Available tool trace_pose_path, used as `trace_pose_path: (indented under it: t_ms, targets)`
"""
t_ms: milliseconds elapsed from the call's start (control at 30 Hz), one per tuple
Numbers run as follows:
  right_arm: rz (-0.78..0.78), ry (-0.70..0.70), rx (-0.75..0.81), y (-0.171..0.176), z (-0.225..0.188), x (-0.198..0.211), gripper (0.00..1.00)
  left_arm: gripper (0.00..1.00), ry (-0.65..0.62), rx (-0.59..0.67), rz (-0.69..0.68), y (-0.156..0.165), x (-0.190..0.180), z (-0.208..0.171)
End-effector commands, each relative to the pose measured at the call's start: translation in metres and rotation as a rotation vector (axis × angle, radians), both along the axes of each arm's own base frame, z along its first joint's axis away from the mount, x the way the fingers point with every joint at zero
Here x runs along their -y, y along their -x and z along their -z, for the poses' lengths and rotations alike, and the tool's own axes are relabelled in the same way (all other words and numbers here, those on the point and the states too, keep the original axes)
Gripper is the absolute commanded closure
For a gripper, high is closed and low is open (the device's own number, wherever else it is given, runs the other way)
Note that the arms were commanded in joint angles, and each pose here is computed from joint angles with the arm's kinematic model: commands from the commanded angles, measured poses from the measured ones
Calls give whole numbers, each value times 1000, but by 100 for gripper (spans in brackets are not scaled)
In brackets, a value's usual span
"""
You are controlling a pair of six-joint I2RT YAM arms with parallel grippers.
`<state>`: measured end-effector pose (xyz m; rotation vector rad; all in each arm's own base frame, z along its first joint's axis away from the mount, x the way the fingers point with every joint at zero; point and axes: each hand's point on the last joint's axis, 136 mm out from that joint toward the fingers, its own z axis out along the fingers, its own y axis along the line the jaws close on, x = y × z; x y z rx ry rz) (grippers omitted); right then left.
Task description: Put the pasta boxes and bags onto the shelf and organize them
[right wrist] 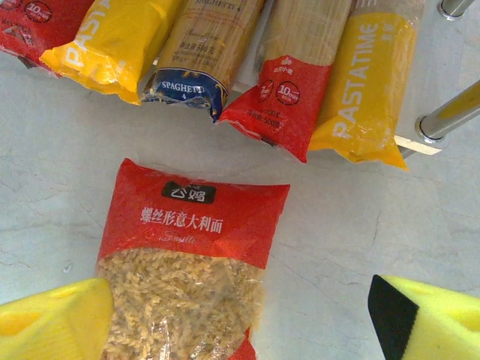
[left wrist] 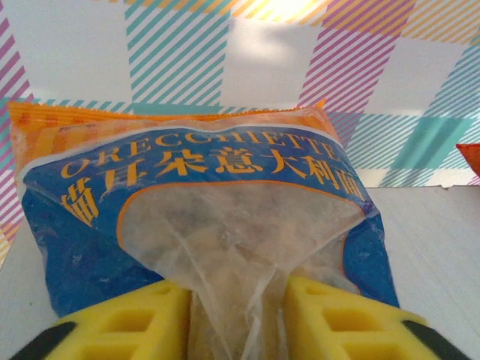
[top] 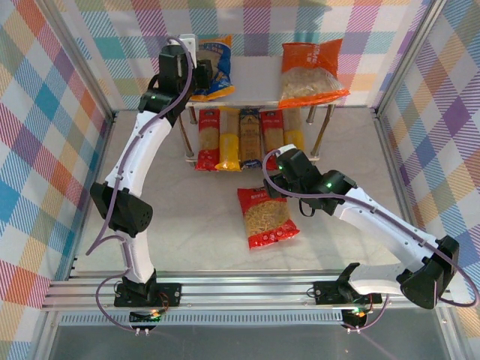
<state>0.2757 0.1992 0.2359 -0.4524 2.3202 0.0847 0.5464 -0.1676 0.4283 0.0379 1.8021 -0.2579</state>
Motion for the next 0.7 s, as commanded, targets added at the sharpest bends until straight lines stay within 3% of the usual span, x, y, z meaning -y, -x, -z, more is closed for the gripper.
trace_pose_path:
  t_ms: [0,67,233,467,667]
  targets:
    - [-6,-22,20,-2,-12,-4,11,45,30,16,-7,7,-5,-8]
    - [-2,-25,22,-3,-12,-3,11,28,26,9,-8,8,-6,-4]
    - [-2,-26,8,-2,-9,-5,11,0,25,12,53,12,3,3]
    - [-1,-34,-14,0,-6,-6,11,0,54,130,103,24,8,-22]
    - [5,-47,-18,3,-7,-4,10,0,53,329,58,42,-7,-64]
